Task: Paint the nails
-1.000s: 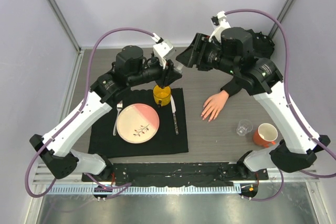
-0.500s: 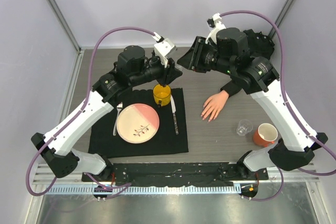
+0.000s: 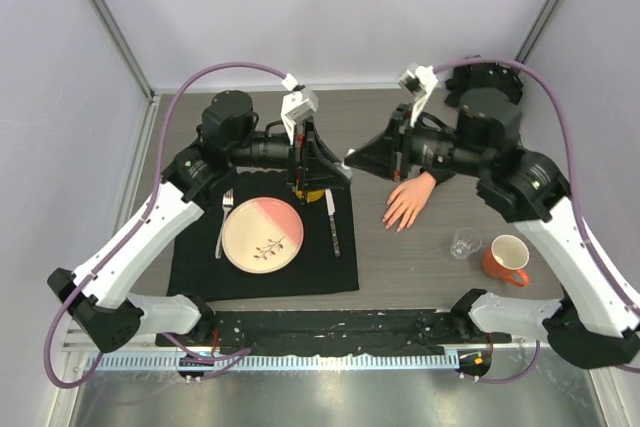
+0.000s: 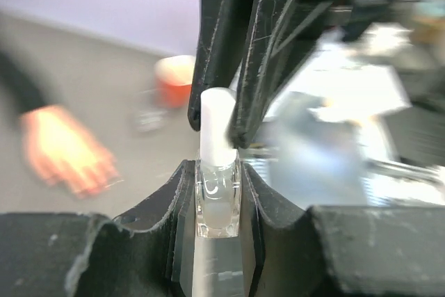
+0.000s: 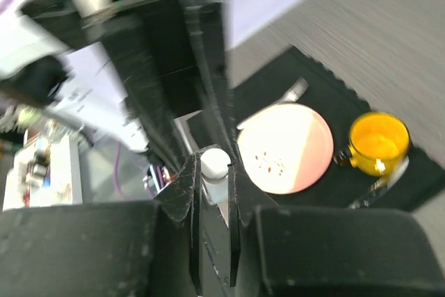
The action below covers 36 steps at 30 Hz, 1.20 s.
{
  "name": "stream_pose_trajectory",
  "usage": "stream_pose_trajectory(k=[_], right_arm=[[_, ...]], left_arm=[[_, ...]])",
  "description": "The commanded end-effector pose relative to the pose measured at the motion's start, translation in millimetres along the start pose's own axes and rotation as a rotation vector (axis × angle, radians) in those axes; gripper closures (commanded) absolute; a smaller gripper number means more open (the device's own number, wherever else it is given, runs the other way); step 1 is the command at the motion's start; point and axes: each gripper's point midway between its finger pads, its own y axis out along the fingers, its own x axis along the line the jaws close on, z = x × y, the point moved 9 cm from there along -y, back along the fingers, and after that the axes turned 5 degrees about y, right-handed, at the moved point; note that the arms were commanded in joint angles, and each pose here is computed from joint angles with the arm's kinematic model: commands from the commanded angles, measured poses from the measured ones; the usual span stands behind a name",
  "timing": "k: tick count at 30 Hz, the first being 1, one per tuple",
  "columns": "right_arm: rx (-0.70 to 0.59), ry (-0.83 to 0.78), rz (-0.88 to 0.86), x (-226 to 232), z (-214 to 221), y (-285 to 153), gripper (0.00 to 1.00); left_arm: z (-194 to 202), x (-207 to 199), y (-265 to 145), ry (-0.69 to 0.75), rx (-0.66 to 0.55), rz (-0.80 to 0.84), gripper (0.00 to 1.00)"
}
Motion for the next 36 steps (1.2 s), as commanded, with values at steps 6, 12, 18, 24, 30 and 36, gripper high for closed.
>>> stream_pose_trajectory(k=[6,12,18,24,30,36], right_arm=[[0.056,-0.129,-0.234,22.2,10.7,-20.7,0.99],[0.011,-0.124,-0.183,28.9,-9.2,-24.8,0.83],[-0.059,-0.089,-0.014,27.7,-30.5,-31.8,0.34],[-0.061,0.019,0.177,23.4,-50.1,-31.6,0.3],[-0.034,0.152,0.208,19.1,-45.6,-18.4,0.34],[-0.07,0.244,0.254,15.1,-51.6,-7.2,0.37]], left_arm=[[-46.6,-38.3,-6.6,0.072,-0.138,0.382,1.0],[-54.7,-39.7,-7.2,0.088,-0.146,0.368,1.0],[-53.0,-26.9,-1.3,0.122,-0.134,0.275,1.0],[-48.4,-12.8,-5.6,0.251,-0.101,0.08,1.0],[-32.0,1.8,-14.2,0.33,0.0,-0.187,1.0],[-27.7,11.0,-16.2,0.397,0.05,-0.378,1.0]])
